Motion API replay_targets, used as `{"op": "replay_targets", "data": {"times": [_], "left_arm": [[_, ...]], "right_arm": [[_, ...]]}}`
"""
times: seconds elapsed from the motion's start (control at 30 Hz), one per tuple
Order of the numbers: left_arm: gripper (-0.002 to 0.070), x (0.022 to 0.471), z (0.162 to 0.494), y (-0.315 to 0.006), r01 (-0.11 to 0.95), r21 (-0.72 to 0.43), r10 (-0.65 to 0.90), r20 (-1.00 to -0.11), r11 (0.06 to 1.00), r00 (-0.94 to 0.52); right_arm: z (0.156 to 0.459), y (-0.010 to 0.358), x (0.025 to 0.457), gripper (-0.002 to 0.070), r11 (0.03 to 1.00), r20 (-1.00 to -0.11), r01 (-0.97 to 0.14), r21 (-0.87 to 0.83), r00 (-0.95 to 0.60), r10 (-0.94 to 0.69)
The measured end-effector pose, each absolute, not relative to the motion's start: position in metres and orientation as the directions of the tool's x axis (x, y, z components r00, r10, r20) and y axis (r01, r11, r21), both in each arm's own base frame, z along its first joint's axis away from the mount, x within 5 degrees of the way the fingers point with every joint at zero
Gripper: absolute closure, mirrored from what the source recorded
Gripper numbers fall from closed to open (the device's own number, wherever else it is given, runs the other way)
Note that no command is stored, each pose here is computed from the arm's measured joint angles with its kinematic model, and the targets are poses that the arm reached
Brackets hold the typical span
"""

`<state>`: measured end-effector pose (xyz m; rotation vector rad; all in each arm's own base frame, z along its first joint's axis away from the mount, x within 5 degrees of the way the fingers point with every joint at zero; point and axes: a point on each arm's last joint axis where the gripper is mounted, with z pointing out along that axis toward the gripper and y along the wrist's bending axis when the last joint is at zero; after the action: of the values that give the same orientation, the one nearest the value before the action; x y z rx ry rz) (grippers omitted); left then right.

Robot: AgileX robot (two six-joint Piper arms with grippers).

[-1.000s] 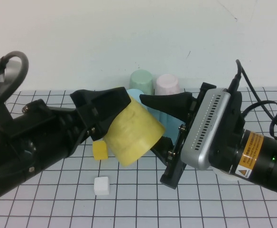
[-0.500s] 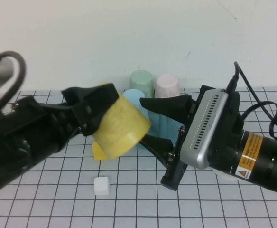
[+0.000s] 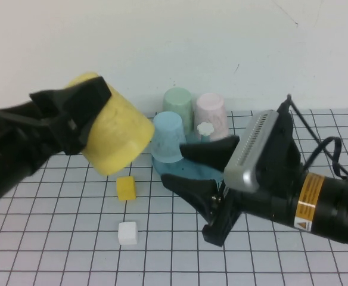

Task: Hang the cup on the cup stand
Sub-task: Adjust the cup with two arms, then place the cup on the cup holder

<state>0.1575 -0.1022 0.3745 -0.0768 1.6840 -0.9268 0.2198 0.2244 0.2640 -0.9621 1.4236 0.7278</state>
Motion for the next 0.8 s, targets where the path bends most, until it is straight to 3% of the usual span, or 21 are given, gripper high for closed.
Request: {"op": "replay_targets", "data": {"times": [0.1, 0.23, 0.3, 0.43, 0.57, 0.7, 0.8], "left_arm": [[0.0124, 0.155, 0.382, -0.098, 0.421, -0.557, -0.476, -0.83, 0.716, -0.29], [0.0124, 0.154, 0.391, -0.096, 0.45, -0.468, -0.415, -0.883, 0.76, -0.219], [0.0124, 0.154, 0.393, -0.096, 0.456, -0.439, -0.392, -0.898, 0.774, -0.199], [0.0124, 0.155, 0.393, -0.094, 0.454, -0.378, -0.341, -0.926, 0.807, -0.163], [0.0124, 0.156, 0.393, -0.092, 0.435, -0.312, -0.286, -0.95, 0.844, -0.127], [0.0127, 0.157, 0.392, -0.089, 0.412, -0.286, -0.264, -0.958, 0.865, -0.112], [0.0128, 0.158, 0.392, -0.088, 0.404, -0.286, -0.264, -0.958, 0.869, -0.111]], "right_arm": [[0.254, 0.222, 0.218, 0.0323, 0.481, -0.975, -0.876, 0.034, -0.135, -0.177], [0.246, 0.217, 0.21, 0.0553, 0.485, -0.915, -0.862, 0.146, -0.303, -0.264], [0.246, 0.214, 0.202, 0.0622, 0.451, -0.885, -0.878, 0.162, -0.332, -0.327], [0.251, 0.207, 0.184, 0.0661, 0.404, -0.834, -0.882, 0.241, -0.402, -0.379], [0.265, 0.197, 0.165, 0.0667, 0.372, -0.839, -0.887, 0.275, -0.41, -0.358], [0.29, 0.185, 0.156, 0.0668, 0.408, -0.879, -0.876, 0.257, -0.387, -0.277], [0.312, 0.17, 0.153, 0.0668, 0.497, -0.933, -0.853, 0.159, -0.294, -0.206]]}}
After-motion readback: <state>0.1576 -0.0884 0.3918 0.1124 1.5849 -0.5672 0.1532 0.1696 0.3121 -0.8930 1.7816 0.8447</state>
